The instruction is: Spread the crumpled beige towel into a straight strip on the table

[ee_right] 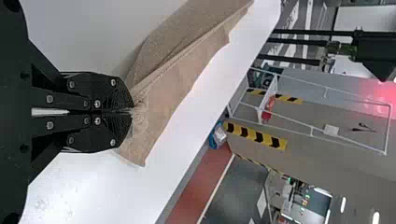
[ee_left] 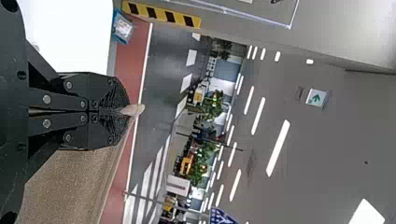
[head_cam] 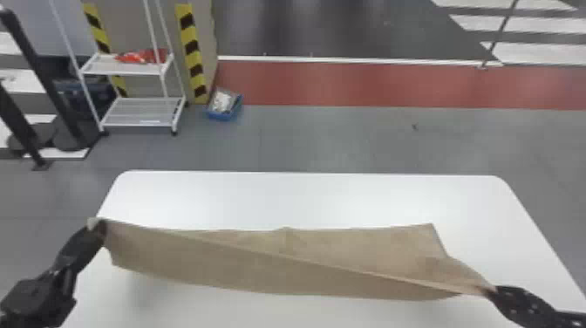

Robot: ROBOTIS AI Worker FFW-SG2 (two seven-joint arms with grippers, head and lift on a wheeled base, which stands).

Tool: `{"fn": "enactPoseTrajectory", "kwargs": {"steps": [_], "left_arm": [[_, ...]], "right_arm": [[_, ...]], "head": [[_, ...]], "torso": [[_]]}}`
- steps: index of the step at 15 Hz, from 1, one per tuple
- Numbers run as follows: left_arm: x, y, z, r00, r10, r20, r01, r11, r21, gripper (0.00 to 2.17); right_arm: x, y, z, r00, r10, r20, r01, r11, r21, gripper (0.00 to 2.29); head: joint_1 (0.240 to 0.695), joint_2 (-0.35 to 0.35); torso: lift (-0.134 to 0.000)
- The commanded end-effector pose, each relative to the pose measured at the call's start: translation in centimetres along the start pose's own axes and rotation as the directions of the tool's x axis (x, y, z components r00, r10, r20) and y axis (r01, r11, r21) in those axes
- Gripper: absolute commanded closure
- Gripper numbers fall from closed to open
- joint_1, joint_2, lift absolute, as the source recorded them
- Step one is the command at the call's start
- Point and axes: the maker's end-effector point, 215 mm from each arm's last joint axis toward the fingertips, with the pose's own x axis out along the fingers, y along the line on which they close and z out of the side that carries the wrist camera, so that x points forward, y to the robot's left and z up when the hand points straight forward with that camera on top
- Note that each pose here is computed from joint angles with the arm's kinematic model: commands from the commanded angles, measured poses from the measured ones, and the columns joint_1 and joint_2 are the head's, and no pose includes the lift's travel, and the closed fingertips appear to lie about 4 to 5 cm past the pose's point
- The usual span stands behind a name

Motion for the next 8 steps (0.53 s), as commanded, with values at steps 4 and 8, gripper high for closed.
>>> {"fn": "enactPoseTrajectory", "kwargs": {"steps": [4,8], "left_arm": [[-1.6,0.7,-2.5,0.999,0.028,-0.046,-0.025,0.997,0.069,1.70],[1.4,1.2,-2.9,0.994,0.052,-0.100,-0.040,0.991,0.124,1.70]], "right_arm": [[-1.7,0.5,-3.7,0.998,0.011,-0.058,-0.011,1.000,0.009,1.12],[0.6,-3.2,-2.4,0.999,-0.021,-0.039,0.024,0.996,0.086,1.12]], "head": [[0.695,-0.032],[0.695,-0.052]], "torso": [[0.000],[0.000]]}}
